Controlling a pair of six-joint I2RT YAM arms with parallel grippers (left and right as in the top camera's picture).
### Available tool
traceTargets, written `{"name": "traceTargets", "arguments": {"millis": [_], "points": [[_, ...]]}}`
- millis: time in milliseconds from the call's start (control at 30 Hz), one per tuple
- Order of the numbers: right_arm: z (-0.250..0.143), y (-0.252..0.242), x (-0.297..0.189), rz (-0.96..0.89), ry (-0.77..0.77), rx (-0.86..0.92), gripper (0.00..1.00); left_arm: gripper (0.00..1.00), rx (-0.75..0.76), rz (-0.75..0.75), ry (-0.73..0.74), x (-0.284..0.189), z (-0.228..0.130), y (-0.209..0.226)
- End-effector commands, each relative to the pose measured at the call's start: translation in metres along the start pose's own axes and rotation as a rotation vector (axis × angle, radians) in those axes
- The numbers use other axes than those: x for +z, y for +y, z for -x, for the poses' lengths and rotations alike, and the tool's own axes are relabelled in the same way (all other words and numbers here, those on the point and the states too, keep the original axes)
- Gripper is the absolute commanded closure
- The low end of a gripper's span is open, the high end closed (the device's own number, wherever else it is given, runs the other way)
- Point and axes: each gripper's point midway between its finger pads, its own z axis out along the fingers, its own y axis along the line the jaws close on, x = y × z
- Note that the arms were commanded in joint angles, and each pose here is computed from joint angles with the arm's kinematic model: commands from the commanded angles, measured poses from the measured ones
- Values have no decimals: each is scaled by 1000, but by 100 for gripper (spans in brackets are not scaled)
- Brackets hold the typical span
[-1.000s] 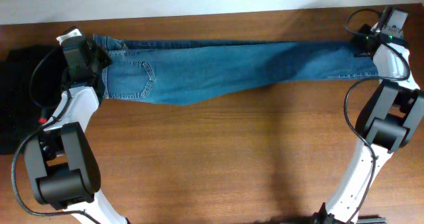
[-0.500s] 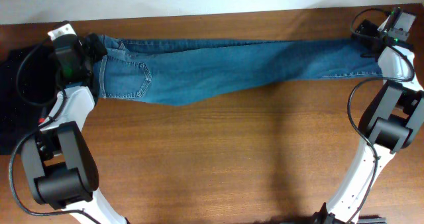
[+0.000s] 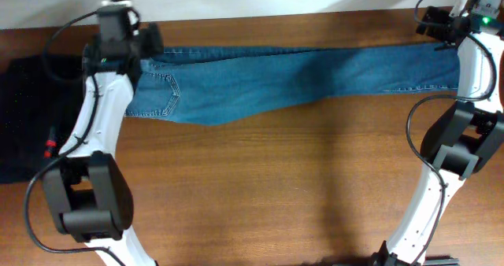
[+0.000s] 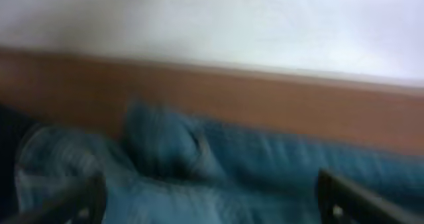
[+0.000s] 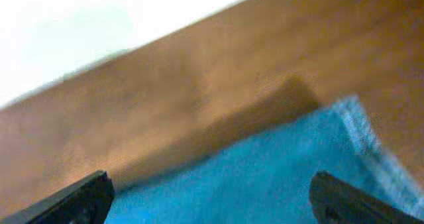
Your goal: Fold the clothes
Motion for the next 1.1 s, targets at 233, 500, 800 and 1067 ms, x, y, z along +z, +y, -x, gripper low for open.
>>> {"name": "traceTargets", "arguments": {"millis": [233,500,800,1067], "points": [[-68,39,-9,60,281,-31,51,10,53,-51,220,-24,-38,-36],[-88,54,-12,79,354,-45,96,89,67,-50,344,-30,-69,-34],[-91,62,-9,96,355,-113,96,100,86,-54,477,-2,-114,-38],[-106,61,7,113,367,-203,96,100,82,-68,480,23,-126,-45]]}}
